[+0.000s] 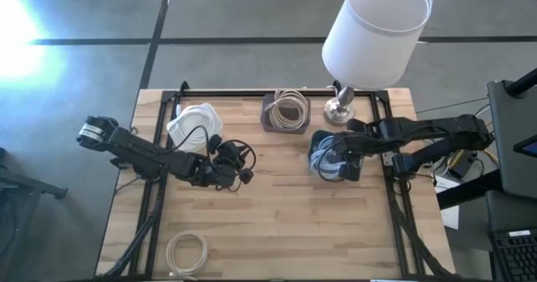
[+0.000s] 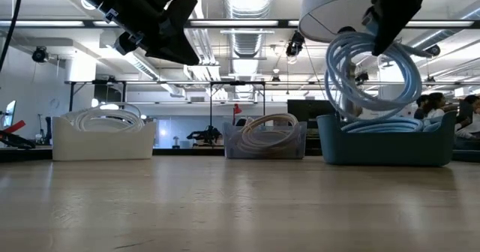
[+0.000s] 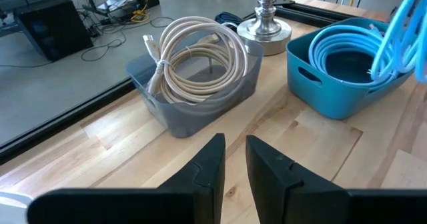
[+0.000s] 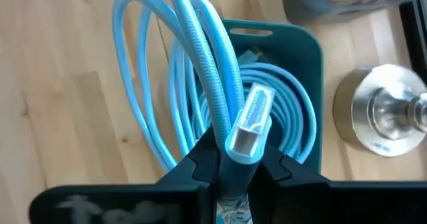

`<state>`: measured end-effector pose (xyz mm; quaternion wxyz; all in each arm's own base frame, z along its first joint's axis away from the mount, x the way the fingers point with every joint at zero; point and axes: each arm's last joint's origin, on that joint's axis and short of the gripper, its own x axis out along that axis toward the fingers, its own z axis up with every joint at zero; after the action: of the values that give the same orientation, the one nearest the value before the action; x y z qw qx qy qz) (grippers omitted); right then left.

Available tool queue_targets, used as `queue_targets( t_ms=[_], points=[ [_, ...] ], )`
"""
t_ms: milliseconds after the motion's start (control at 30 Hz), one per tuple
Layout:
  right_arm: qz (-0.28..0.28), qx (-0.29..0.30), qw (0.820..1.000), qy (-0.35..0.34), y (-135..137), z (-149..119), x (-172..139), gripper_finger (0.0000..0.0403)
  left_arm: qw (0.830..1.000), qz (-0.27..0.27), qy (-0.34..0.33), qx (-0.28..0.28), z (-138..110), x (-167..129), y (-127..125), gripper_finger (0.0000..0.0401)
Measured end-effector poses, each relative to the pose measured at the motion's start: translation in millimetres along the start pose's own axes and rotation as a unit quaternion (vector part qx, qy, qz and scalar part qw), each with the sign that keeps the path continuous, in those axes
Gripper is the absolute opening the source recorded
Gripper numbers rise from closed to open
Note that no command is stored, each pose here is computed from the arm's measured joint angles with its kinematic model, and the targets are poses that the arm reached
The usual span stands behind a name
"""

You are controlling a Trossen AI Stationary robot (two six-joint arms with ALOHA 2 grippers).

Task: Pick & Place USB Port
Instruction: Put the blue charger cable into the blue bin

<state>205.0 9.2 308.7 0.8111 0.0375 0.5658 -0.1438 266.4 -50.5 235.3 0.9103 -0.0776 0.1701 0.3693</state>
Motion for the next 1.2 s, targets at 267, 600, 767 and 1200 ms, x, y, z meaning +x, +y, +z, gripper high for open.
queue_targets(
  t_ms=[267,600,767,1200],
  points=[
    [-0.022,0.031,0.997,0.062,-5.5,-16.8,31.0,0.0038,1.0,-0.005,0.003,0.0,-0.2,0.0,-0.3,0.0065],
    [-0.198,0.03,0.979,0.043,-18.8,-26.8,51.4,0.0071,1.0,-0.006,0.004,0.0,-0.2,0.0,-0.4,0.0065],
    [-0.197,0.034,0.978,0.052,-20.4,-29.4,55.1,0.0092,1.0,-0.006,0.004,0.0,-0.2,0.0,-0.4,0.0065],
    [-0.237,0.026,0.97,0.045,-23.2,-30.6,55.9,0.016,1.0,-0.01,0.006,0.0,-0.4,0.0,-0.6,0.0065]
  ],
)
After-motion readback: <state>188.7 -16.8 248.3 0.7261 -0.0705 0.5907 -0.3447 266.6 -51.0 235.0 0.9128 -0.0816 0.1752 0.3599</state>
